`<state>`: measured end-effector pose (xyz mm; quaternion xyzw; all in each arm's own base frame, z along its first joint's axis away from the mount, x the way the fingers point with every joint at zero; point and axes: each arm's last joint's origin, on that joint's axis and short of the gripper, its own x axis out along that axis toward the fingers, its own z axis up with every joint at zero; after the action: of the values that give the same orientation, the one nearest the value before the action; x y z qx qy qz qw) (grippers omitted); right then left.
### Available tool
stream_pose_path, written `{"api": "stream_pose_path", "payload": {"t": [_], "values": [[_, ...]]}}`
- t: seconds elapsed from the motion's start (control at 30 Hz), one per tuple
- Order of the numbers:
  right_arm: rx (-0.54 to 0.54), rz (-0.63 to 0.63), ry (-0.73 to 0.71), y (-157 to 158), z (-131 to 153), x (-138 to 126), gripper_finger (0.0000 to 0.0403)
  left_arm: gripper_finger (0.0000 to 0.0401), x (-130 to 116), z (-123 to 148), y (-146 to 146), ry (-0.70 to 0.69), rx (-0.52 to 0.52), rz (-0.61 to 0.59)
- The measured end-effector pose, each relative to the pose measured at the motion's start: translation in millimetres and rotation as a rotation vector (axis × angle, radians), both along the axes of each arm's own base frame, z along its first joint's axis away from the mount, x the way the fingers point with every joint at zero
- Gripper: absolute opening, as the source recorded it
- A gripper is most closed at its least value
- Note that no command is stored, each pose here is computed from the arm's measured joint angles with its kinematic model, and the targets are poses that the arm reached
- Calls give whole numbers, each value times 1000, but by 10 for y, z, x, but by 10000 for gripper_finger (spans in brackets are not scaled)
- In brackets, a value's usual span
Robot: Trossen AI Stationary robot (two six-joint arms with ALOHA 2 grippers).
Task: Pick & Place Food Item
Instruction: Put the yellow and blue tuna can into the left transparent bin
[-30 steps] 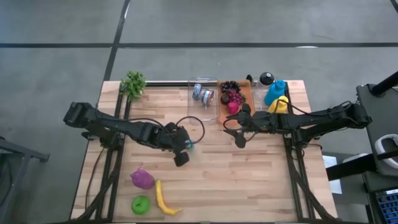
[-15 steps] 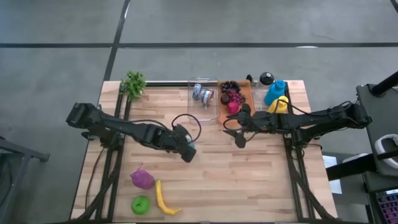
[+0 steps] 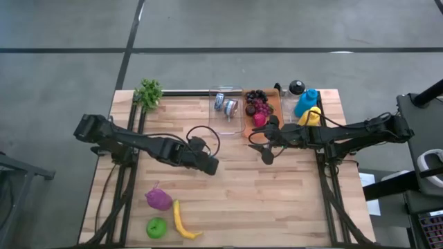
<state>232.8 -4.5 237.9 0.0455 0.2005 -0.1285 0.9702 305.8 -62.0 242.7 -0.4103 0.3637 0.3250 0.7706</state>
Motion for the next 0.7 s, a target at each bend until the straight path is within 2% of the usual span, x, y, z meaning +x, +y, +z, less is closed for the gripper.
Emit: {"api": "stream_pose_path", "payload": {"t": [0.17,0.3,0.5,0.7], "values": [[0,0,1,1,-1,0,314,12,5,-42,-4,-35,-52,72],[0,0,0,0,0,0,309,8,100,-64,-25,-92,-99,125],[0,0,0,0,-1,0,304,6,240,-139,-34,-15,-127,208],[0,0,1,0,-2,0,309,6,274,-136,-17,40,-134,300]]}}
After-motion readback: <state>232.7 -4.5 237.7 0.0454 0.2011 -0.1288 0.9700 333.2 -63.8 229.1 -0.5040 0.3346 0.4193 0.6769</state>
